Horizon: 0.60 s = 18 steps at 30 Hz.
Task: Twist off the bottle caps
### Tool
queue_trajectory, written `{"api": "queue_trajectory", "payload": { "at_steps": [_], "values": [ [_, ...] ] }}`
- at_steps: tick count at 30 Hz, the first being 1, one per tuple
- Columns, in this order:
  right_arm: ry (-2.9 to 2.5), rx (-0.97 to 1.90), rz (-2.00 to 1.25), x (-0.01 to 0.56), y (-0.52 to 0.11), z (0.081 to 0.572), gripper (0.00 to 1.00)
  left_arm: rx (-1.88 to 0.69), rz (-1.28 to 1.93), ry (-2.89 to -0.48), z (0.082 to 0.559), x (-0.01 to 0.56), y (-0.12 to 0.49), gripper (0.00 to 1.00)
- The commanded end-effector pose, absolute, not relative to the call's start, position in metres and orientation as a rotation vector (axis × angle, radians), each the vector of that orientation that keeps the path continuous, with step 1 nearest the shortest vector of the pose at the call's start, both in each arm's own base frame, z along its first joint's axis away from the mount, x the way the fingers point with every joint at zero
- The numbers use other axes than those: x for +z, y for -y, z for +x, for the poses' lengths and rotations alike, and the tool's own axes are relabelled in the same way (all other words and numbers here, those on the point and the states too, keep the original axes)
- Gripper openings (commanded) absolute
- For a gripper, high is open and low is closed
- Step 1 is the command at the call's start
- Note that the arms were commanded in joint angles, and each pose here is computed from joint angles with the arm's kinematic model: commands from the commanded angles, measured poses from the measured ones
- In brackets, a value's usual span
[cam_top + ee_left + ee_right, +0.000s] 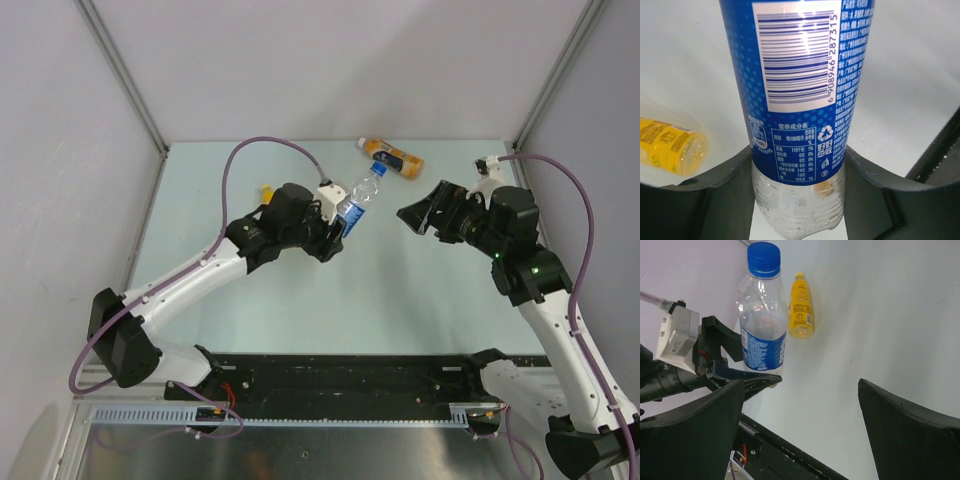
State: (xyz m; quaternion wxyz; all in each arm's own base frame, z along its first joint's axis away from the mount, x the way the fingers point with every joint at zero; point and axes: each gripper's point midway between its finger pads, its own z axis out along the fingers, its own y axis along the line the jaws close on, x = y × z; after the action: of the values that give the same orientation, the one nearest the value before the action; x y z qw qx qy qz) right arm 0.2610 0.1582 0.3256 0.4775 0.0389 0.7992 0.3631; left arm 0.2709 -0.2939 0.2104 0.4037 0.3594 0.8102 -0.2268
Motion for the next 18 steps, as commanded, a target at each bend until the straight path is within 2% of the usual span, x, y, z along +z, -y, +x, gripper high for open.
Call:
{"api": "queue_trajectory", "payload": {
  "at_steps": [1,11,18],
  "values": [
    [-1.900,0.932,0.061,0.340,-0.169,0.265,0.99,-0.442,0.819,-2.033,0.285,0.225,0.277,0.00],
    [-1.882,1.026,0.009,0.339,-0.213,0.285,0.99,-0.284,0.794,-2.028,0.289,0.225,0.256,0.00],
    [-1.830,1.017,0.044,0.348,-0.215,0.296,0.99,-0.159,0.801,-2.017,0.288,0.222,0.252,0.00]
  ]
}}
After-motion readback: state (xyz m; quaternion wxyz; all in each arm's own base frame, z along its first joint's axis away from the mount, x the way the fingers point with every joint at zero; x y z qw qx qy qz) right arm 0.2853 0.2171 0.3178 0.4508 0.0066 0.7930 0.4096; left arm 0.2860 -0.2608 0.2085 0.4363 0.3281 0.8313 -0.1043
